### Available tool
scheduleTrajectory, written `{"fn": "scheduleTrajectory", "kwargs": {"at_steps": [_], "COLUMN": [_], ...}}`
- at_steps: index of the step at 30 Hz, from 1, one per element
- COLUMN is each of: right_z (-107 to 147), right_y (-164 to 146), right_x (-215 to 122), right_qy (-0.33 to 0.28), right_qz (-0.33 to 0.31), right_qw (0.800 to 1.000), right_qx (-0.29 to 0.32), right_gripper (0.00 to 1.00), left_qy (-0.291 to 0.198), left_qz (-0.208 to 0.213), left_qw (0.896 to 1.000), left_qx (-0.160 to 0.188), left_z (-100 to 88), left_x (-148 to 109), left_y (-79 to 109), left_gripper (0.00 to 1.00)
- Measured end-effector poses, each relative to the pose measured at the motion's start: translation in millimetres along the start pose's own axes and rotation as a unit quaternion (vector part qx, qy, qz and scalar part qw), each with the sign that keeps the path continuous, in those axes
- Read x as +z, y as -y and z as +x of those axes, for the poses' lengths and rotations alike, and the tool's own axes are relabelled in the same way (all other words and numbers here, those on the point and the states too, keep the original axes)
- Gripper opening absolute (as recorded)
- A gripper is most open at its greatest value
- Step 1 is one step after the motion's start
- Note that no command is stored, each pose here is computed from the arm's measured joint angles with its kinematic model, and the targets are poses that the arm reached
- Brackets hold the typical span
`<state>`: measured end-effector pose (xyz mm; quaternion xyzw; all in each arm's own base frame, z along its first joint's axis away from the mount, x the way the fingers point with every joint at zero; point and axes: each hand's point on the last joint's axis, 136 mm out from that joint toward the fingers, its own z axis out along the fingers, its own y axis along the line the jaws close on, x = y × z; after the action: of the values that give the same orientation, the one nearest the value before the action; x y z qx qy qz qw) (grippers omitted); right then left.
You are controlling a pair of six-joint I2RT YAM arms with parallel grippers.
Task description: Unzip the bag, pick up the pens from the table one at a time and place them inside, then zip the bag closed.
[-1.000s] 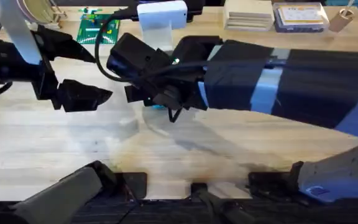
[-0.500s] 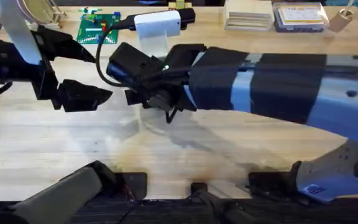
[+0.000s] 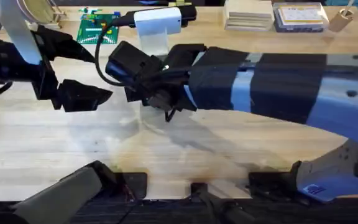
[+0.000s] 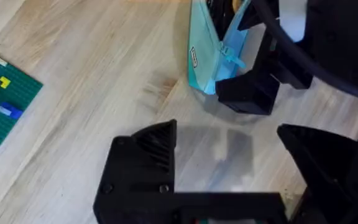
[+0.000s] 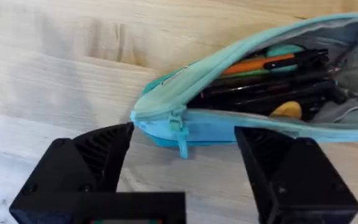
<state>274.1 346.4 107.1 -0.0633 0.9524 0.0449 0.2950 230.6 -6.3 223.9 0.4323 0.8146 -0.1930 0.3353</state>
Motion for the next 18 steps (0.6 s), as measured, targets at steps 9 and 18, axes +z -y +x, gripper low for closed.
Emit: {"fn": "scheduleTrajectory", "kwargs": {"at_steps": [9, 18], "right_z": [-3.7, -5.2], "right_y": [3.2, 4.0], "right_x": [1.9, 2.7], "right_qy": [0.001, 0.002], "right_qz": [0.002, 0.002], "right_qw": [1.0, 1.0], "right_qx": [0.006, 0.008], "right_gripper": [0.954, 0.844], "left_qy": [0.0, 0.0], "left_qz": [0.0, 0.0], "left_qw": [1.0, 1.0], "left_qx": [0.0, 0.0], "left_z": [0.0, 0.0], "left_x": [0.0, 0.0], "left_y": [0.0, 0.0], "left_gripper": [0.993, 0.993]}}
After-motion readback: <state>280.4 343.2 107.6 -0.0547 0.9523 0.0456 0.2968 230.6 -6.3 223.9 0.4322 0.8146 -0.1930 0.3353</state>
